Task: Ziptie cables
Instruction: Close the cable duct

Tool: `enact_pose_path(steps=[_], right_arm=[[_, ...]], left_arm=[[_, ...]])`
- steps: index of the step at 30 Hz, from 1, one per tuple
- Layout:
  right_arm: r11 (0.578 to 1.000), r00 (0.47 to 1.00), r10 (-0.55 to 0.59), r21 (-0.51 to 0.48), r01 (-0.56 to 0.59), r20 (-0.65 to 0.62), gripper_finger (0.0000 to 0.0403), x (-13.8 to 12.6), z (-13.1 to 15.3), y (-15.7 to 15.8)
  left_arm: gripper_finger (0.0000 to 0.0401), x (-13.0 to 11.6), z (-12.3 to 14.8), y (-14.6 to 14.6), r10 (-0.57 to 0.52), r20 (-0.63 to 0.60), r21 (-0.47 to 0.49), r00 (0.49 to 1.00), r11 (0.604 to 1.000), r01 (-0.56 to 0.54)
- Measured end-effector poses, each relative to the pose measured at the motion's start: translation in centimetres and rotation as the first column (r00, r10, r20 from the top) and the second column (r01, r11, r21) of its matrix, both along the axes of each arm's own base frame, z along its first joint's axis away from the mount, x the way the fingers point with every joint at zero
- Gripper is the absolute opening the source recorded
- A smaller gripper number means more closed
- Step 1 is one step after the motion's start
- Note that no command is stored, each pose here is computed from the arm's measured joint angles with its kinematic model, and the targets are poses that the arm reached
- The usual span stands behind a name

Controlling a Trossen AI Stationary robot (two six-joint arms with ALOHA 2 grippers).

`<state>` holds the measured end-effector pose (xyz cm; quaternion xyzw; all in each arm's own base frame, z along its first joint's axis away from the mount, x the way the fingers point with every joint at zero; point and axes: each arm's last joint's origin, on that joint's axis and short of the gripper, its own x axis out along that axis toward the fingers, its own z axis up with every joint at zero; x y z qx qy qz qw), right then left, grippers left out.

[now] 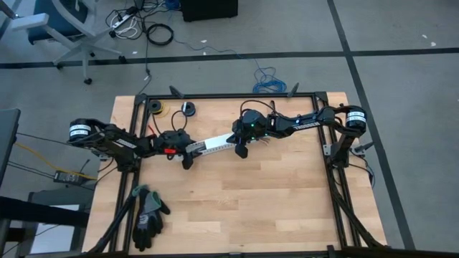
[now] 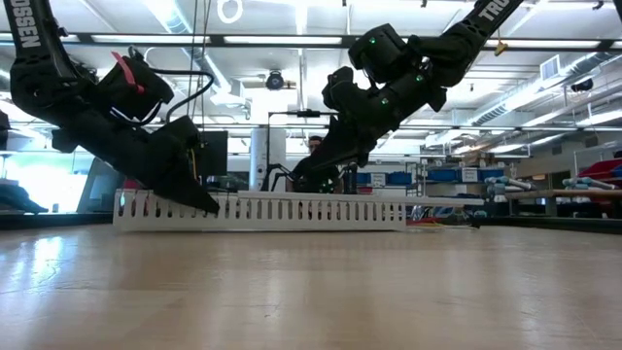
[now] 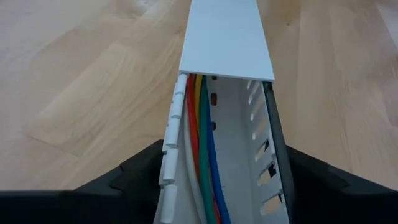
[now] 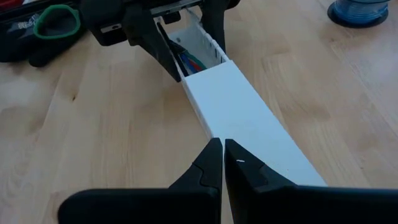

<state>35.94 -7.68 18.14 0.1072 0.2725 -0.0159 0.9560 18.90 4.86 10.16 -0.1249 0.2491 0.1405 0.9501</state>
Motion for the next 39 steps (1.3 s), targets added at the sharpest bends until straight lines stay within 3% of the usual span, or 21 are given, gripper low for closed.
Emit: enact_pose_path(steps=[12,23,39], right_arm=[[1.0,1.0,0.0,0.0,0.0,0.0,0.0007,0.0,0.0,0.0],[1.0,1.0,0.0,0.0,0.0,0.0,0.0008,0.0,0.0,0.0],[1.0,1.0,0.0,0.0,0.0,0.0,0.0004,0.0,0.0,0.0]], left_arm=[[0.033,0.0,0.0,0.0,0.0,0.001,0.0,1.0,1.0,0.0],[0.0309,0.2,0.3,0.1,-0.014,0.022,0.061,1.0,0.998,0.012],[0.0277,0.6,-1.0,0.1,-0.036,0.004,0.034,0.999,0.999,0.036]])
